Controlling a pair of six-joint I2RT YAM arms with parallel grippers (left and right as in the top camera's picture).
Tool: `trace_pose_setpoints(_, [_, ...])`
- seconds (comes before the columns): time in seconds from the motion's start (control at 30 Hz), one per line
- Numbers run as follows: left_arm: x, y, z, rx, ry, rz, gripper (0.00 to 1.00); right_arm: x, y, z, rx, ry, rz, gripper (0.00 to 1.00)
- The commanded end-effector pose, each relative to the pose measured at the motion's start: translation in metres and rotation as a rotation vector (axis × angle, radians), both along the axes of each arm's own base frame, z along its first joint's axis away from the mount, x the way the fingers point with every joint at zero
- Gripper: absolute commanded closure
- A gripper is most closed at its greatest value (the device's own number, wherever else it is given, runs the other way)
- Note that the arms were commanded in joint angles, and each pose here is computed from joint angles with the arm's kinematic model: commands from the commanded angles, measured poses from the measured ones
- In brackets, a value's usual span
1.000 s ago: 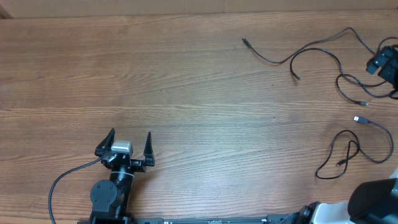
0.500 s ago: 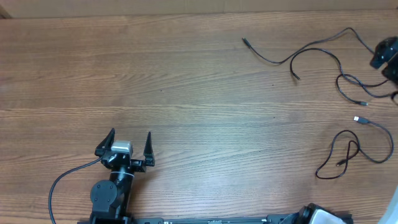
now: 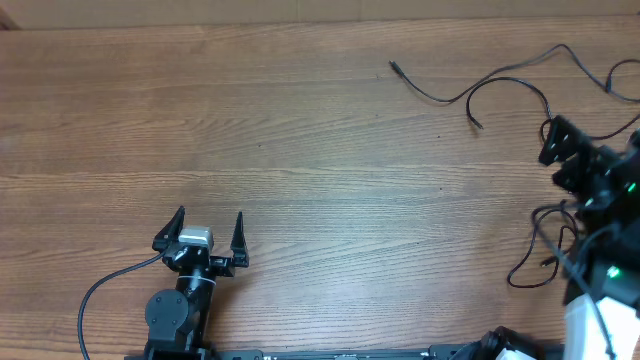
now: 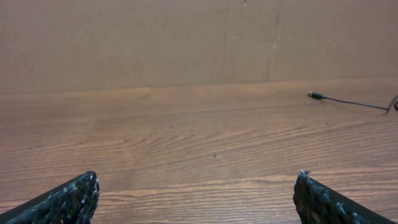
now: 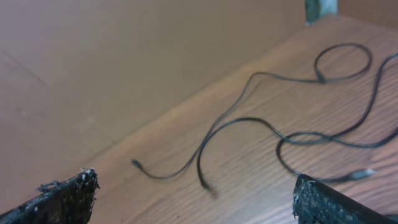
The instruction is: Untangle cables
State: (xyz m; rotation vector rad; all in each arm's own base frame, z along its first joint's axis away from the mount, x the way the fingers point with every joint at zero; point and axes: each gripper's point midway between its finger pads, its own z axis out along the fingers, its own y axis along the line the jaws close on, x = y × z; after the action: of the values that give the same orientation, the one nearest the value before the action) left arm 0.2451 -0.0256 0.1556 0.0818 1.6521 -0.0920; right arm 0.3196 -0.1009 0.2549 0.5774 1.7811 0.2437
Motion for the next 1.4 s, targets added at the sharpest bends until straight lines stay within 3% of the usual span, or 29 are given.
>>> trace_pose_setpoints(0.0, [0.0, 0.003, 0.0, -0.013, -0.004, 0.017, 0.01, -0.011, 0.012, -0.016, 0.075, -0.065, 0.007, 0.0])
trace_pose_setpoints(0.27, [0.0, 0.003, 0.0, -0.013, -0.004, 0.017, 0.0, -0.031, 0.04, -0.069, 0.036, -0.14, 0.053, 0.0])
trace_pose_setpoints(0.67, [0.0, 0.003, 0.0, -0.013, -0.004, 0.017, 0.0, -0.056, 0.06, -0.128, 0.043, -0.093, 0.065, 0.0])
trace_pose_setpoints(1.1, [0.0, 0.003, 0.0, -0.013, -0.004, 0.017, 0.0, -0.069, 0.062, -0.121, -0.003, -0.115, 0.011, 0.0])
trace_pose_setpoints(1.37, [0.0, 0.003, 0.0, -0.013, -0.004, 0.017, 0.0, -0.074, 0.068, -0.09, -0.08, -0.243, 0.032, 0.0])
